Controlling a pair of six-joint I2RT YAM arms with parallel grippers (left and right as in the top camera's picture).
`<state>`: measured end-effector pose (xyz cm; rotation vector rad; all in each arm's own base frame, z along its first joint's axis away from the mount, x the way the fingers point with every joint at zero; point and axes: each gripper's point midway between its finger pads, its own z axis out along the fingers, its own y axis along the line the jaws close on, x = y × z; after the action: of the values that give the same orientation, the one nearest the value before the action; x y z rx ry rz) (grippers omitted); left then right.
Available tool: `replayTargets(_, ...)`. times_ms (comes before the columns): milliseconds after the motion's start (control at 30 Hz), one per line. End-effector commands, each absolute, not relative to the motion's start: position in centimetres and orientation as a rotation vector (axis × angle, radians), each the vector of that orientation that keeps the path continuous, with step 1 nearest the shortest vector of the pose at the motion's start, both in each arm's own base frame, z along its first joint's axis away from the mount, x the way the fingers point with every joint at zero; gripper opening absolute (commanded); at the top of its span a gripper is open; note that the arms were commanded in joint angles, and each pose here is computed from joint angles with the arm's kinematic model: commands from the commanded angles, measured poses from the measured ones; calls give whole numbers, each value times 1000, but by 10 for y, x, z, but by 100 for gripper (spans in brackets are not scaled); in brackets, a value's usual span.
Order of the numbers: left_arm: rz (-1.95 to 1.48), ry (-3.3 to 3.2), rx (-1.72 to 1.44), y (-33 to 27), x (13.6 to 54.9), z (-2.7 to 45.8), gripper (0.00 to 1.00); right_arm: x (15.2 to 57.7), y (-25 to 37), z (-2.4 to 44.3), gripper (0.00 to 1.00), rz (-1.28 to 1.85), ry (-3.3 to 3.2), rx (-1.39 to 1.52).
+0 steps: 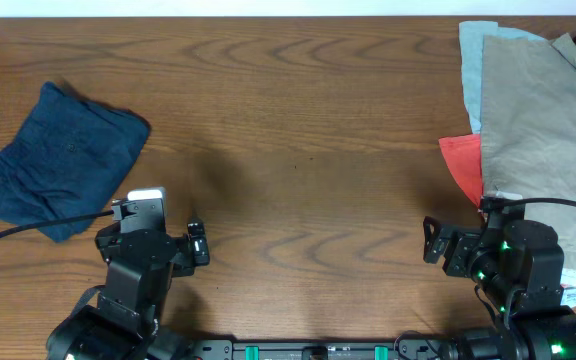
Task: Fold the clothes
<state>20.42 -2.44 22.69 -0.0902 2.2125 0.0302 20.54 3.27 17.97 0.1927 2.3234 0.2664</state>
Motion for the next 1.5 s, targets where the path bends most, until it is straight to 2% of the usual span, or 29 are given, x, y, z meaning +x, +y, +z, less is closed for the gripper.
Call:
replayTargets(0,56,2215,-95,-22,204,223,98,203,27,175,99,240,2337,218)
replayTargets(767,56,2215,-95,-22,204,223,98,196,21,176,99,204,2307,220)
replayTargets(1067,56,2215,-95,-22,204,223,98,214,38,173,99,229,2012,-50)
replayTargets(1300,56,2215,-95,-22,204,223,98,221,42,159,99,242,1865,-74)
replayTargets(1467,56,2215,-95,-22,204,223,98,229,43,166,99,192,1734,-140)
